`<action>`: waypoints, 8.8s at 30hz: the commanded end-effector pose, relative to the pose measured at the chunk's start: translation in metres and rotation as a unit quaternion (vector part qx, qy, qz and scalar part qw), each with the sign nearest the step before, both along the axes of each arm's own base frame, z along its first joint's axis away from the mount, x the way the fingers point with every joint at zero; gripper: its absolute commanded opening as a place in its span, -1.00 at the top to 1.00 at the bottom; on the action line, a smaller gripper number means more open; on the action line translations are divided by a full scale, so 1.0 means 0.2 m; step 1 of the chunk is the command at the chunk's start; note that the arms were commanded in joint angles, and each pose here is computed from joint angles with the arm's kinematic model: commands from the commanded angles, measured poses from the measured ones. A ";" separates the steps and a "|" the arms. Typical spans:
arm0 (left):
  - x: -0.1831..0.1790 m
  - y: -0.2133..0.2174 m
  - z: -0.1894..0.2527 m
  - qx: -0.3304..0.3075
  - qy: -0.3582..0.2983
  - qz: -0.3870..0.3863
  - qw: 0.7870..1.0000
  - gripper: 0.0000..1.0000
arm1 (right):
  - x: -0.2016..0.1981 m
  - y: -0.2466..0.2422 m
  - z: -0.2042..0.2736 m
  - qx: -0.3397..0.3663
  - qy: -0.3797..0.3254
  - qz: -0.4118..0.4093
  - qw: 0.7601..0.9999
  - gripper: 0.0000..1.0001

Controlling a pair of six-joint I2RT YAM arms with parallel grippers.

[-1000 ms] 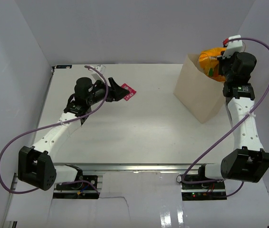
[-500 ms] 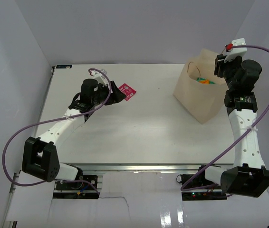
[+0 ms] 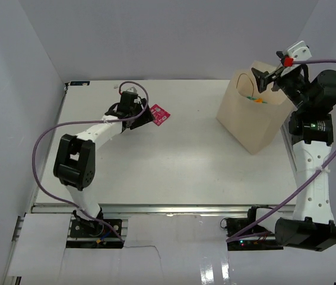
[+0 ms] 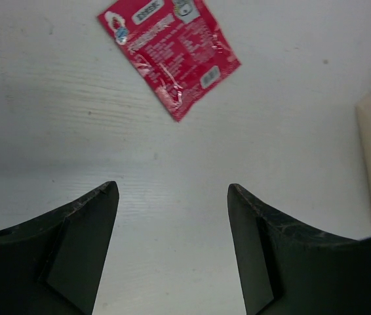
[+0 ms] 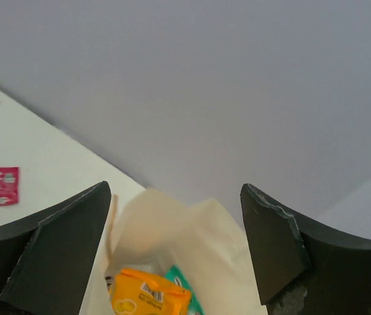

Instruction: Place the snacks into the paper bag

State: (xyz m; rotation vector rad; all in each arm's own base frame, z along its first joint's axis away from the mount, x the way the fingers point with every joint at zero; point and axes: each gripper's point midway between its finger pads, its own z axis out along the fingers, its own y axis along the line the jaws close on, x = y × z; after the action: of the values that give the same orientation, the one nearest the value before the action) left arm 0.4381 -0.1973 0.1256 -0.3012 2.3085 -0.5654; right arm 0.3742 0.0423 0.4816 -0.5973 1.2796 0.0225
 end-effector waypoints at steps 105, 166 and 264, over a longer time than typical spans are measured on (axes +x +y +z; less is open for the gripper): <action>-0.48 0.09 0.44 -0.100 -0.050 -0.043 0.993 -0.61 | 0.72 1.63 -1.96 0.288 0.547 0.168 0.768 0.84; -0.90 -0.20 0.76 -0.286 -0.304 -0.333 0.846 -0.92 | -0.42 1.13 -0.52 0.222 0.387 0.381 0.810 0.85; -0.67 -0.56 0.10 -0.361 0.079 -0.093 0.925 -0.85 | -0.15 0.64 -2.30 -0.083 0.641 -0.050 0.761 -0.70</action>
State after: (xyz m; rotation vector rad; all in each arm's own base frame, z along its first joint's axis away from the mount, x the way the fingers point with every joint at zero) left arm 0.2989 -0.3063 0.1303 -0.5062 2.2438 -1.5144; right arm 0.3335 0.1655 0.0247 -0.7073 2.7095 0.2502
